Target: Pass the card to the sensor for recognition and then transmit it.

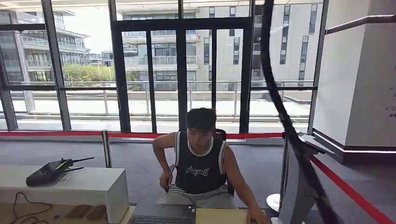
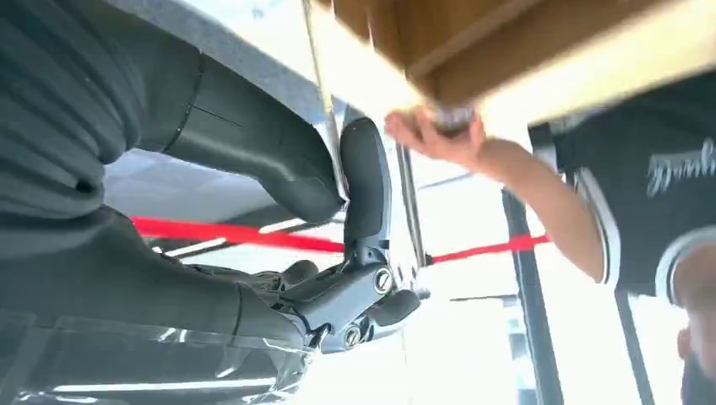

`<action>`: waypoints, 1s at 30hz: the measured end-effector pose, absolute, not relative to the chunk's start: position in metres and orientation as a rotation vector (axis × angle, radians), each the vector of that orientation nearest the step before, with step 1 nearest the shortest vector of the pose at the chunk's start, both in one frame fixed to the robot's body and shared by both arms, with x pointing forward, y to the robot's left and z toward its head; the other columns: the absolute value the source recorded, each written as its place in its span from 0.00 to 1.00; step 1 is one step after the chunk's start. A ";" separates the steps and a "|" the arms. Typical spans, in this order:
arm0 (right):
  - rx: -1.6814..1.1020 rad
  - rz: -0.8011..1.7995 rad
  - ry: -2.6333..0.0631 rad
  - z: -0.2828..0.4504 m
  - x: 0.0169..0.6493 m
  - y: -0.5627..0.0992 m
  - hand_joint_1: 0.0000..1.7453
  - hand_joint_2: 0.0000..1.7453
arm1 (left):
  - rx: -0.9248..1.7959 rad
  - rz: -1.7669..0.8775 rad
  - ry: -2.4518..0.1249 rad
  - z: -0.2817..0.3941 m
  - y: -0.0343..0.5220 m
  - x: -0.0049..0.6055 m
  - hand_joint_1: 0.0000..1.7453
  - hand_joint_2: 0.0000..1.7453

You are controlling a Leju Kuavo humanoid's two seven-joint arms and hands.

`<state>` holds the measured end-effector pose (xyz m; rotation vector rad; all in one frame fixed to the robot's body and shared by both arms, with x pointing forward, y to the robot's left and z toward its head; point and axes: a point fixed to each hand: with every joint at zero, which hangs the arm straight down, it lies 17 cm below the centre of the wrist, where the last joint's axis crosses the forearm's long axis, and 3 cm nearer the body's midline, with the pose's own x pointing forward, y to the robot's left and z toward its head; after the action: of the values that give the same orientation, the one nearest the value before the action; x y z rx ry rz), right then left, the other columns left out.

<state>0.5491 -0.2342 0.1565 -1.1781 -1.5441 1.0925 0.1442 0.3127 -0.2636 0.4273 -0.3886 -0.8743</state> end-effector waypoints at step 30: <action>-1.260 0.989 -1.748 0.307 0.601 -0.220 1.00 1.00 | 0.411 -0.954 -0.422 -0.261 0.303 0.156 0.00 0.00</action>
<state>0.6014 -0.2202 0.3066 -1.2595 -1.7481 0.9890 0.1564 0.3034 -0.2614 0.4108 -0.4218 -0.9543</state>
